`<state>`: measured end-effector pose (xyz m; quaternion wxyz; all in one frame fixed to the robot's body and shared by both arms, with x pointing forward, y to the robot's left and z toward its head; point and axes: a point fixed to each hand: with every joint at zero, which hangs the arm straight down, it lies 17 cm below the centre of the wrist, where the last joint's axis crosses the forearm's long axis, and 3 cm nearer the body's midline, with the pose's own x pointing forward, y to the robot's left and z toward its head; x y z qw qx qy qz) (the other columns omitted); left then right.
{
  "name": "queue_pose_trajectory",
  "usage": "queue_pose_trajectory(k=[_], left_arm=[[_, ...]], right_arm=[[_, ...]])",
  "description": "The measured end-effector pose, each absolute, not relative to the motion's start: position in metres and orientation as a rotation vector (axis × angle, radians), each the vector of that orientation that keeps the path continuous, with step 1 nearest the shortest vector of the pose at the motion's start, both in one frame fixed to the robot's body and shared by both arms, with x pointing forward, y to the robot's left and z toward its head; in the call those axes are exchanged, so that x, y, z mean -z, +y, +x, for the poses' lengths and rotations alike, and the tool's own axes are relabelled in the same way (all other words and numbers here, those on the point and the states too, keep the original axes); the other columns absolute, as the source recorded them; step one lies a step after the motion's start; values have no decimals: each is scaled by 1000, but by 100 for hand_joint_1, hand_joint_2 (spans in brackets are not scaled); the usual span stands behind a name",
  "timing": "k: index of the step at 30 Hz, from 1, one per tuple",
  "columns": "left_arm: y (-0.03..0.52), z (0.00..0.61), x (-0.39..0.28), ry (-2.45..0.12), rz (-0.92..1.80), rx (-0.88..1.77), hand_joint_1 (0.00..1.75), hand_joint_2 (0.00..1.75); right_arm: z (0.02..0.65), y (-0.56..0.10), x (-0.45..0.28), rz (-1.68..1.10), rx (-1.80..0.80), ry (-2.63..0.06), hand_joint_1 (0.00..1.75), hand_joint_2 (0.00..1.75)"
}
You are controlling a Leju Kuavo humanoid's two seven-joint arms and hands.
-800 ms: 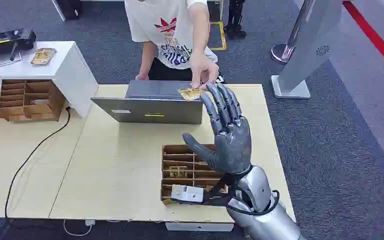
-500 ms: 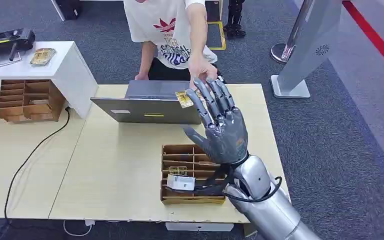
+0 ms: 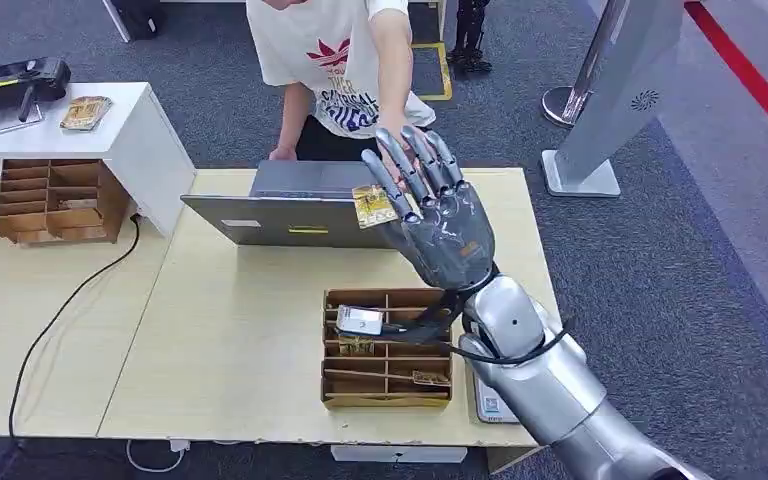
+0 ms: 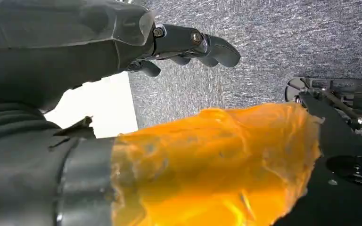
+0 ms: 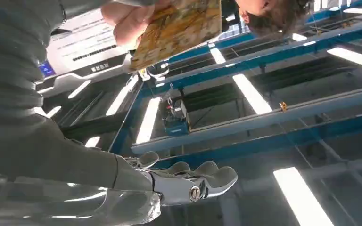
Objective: Pass the card to the sensor for recognition and then transmit it.
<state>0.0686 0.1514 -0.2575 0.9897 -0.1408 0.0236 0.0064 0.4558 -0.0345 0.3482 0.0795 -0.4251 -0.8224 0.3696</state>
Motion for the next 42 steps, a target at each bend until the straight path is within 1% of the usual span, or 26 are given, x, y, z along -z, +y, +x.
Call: queue_pose_trajectory(k=[2,15,16,17,42], left_arm=[[151,69,257,47,-282,-11,0,0],[151,69,257,46,-283,-9,0,0],[151,69,257,46,-283,-9,0,0],[151,69,257,46,-283,-9,0,0],[151,70,257,46,-283,-10,0,0]], right_arm=[[459,-35,-345,-1280,-1119,-2450,155,175],[469,-38,-332,-1282,-1150,-2402,155,175],[469,-38,-332,-1282,-1151,-2402,171,175],[469,-38,-332,-1283,-1151,-2401,175,175],[473,-41,-326,-1283,-1162,-2381,175,175]])
